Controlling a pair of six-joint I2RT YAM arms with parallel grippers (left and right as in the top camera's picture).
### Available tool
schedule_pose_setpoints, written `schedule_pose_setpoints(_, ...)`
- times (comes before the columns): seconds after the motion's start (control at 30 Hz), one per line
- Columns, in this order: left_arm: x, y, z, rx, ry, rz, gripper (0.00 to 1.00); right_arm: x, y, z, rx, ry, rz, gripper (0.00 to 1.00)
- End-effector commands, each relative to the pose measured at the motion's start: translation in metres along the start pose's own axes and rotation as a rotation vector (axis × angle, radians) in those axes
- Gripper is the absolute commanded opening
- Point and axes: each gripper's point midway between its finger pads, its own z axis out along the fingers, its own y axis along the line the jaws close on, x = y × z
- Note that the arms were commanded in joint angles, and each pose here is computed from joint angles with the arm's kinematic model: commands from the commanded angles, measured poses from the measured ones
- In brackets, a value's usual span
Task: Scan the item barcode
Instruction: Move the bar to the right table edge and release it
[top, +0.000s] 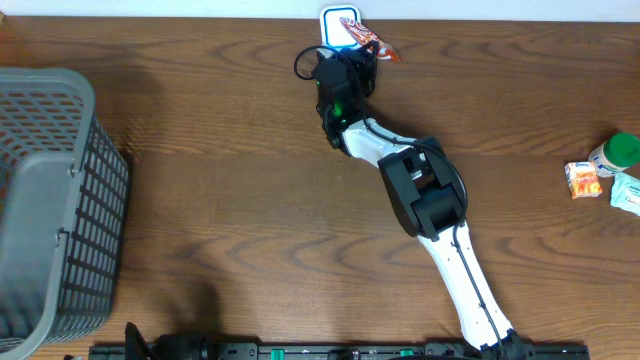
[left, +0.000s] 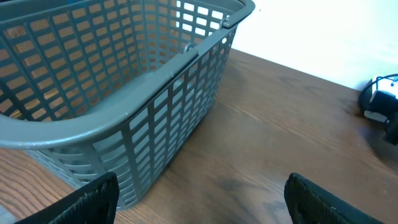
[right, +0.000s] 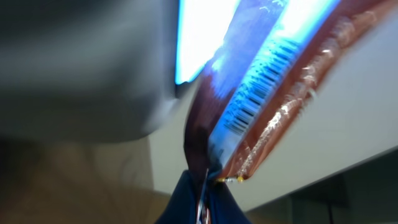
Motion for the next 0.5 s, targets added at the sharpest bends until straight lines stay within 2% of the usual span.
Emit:
schedule_pose_setpoints(0.0, 0.0, 0.0, 0.0, 0.005, -0.001, 0.0, 0.86, 0.015, -0.046, -0.01, -0.002, 0.049, 0.128, 0.01)
schedule_pose_setpoints(0.1, 0.0, 0.0, 0.0, 0.005, -0.001, 0.0, 0.85, 0.034, -0.075, -0.019, -0.068, 0.058, 0.147, 0.01)
schedule_pose_setpoints(0.23, 0.0, 0.0, 0.0, 0.005, -0.001, 0.0, 0.85, 0.074, -0.127, -0.034, -0.14, 0.044, 0.291, 0.01)
schedule_pose_setpoints(0.33, 0.0, 0.0, 0.0, 0.005, -0.001, 0.0, 0.85, 0.123, -0.167, -0.041, -0.195, 0.053, 0.424, 0.01)
schedule_pose_setpoints(0.47, 0.0, 0.0, 0.0, 0.005, -0.001, 0.0, 0.85, 0.211, -0.206, -0.038, -0.208, 0.152, 0.612, 0.01)
